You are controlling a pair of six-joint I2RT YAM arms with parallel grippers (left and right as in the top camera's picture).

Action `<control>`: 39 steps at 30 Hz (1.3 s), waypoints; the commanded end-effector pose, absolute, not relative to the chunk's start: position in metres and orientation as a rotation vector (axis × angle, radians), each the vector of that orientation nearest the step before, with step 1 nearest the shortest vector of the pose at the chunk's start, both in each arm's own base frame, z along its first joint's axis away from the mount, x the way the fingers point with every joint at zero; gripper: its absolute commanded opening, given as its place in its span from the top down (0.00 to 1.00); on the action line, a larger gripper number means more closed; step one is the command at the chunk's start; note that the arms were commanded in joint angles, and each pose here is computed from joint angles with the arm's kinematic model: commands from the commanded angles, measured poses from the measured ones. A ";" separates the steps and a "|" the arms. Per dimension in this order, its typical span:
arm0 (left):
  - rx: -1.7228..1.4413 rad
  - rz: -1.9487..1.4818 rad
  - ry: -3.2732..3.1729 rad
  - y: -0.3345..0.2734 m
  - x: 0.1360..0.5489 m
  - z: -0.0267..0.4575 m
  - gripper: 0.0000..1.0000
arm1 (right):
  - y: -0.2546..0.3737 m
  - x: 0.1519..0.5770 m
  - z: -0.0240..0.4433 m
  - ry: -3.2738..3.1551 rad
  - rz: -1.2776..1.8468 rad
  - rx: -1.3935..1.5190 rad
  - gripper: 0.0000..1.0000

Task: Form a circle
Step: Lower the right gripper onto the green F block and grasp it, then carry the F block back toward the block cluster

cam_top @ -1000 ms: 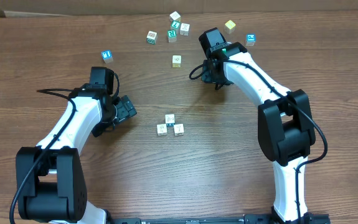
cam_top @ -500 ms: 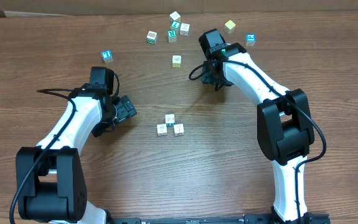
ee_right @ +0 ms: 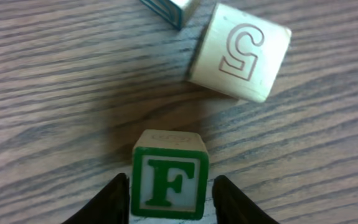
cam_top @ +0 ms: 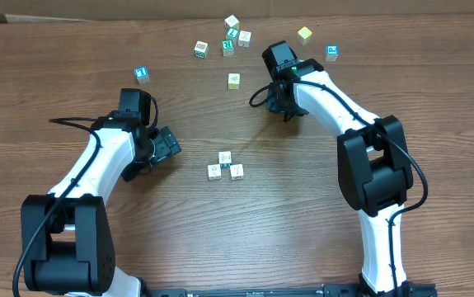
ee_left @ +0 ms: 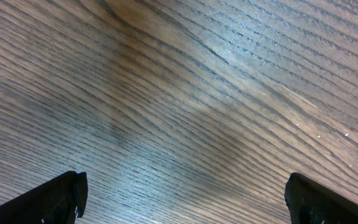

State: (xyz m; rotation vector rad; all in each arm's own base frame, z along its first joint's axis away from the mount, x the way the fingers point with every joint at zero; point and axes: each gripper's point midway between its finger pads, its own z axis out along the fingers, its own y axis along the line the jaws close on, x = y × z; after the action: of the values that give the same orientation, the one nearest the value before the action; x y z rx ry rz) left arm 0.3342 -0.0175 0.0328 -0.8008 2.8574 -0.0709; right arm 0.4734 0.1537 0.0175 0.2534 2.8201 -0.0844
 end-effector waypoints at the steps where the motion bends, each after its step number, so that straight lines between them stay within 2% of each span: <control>1: -0.823 -0.081 2.849 -0.019 0.338 0.034 0.00 | 0.148 0.474 0.016 2.814 -0.111 0.276 0.67; 7: -0.823 -0.081 2.849 -0.019 0.338 0.034 0.00 | 0.143 0.480 0.035 2.759 -0.132 0.285 0.68; 13: -0.823 -0.081 2.849 -0.019 0.338 0.034 0.00 | 0.143 0.484 0.042 2.734 -0.134 0.274 0.58; 16: -0.823 -0.081 2.849 -0.019 0.338 0.034 0.00 | 0.143 0.485 0.042 2.732 -0.132 0.274 0.58; 17: -0.823 -0.081 2.849 -0.019 0.338 0.034 0.00 | 0.143 0.485 0.042 2.729 -0.130 0.274 0.59; 21: -0.823 -0.081 2.849 -0.019 0.338 0.034 0.00 | 0.144 0.488 0.043 2.719 -0.122 0.275 0.73; 26: -0.823 -0.081 2.849 -0.019 0.338 0.034 0.00 | 0.144 0.486 0.049 2.716 -0.121 0.276 0.74; 29: -0.823 -0.081 2.849 -0.019 0.338 0.034 0.00 | 0.143 0.484 0.073 2.691 -0.103 0.278 0.74; 33: -0.823 -0.081 2.849 -0.019 0.338 0.034 0.00 | 0.143 0.477 0.127 2.621 -0.039 0.281 0.74; 39: -0.823 -0.081 2.849 -0.019 0.338 0.034 0.00 | 0.143 0.435 0.202 2.595 0.087 0.253 0.74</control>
State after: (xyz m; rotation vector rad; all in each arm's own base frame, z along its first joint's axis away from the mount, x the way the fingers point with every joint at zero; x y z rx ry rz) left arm 0.3341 -0.0175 0.0328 -0.8009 2.8577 -0.0707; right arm 0.4509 0.1398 0.1491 0.2673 2.6633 -0.0195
